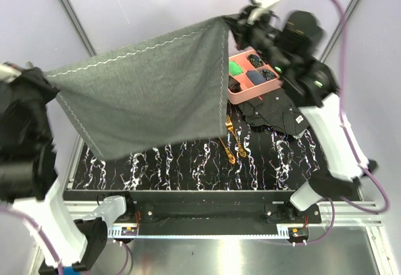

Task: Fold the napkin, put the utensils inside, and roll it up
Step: Flatten the napkin out

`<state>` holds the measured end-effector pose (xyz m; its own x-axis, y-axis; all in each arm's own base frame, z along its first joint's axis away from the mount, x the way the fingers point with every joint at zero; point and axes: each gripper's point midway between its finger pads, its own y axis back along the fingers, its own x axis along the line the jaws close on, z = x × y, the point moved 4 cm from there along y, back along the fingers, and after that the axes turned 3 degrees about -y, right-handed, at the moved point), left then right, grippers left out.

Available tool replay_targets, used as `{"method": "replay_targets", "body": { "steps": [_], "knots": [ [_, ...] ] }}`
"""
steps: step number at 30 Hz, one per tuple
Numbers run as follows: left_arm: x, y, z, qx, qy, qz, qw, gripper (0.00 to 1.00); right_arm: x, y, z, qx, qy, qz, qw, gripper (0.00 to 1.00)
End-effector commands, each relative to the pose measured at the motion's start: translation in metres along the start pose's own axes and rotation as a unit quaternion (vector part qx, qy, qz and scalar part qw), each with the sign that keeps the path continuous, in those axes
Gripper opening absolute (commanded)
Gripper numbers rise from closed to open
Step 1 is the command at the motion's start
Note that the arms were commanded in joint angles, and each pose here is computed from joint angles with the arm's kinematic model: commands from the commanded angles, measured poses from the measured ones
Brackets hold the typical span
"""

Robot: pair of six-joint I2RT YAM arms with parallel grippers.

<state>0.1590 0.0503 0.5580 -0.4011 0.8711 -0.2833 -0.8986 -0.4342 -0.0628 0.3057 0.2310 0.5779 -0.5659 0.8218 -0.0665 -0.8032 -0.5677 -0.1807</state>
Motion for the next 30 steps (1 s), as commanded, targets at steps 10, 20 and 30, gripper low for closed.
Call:
{"method": "replay_targets", "body": {
  "steps": [10, 20, 30],
  "knots": [
    [0.065, -0.21, -0.193, 0.192, -0.126, 0.173, 0.958, 0.0, -0.036, -0.202, -0.241, 0.134, 0.007, -0.029, 0.991, 0.0],
    [0.079, -0.312, -0.259, 0.242, -0.152, 0.182, 0.941, 0.41, -0.083, -0.268, -0.378, 0.031, -0.042, -0.131, 0.99, 0.03],
    [0.068, -0.28, -0.266, 0.263, -0.13, 0.149, 0.944, 0.99, -0.073, -0.25, -0.4, 0.109, -0.07, -0.078, 0.988, 1.0]
  ]
}}
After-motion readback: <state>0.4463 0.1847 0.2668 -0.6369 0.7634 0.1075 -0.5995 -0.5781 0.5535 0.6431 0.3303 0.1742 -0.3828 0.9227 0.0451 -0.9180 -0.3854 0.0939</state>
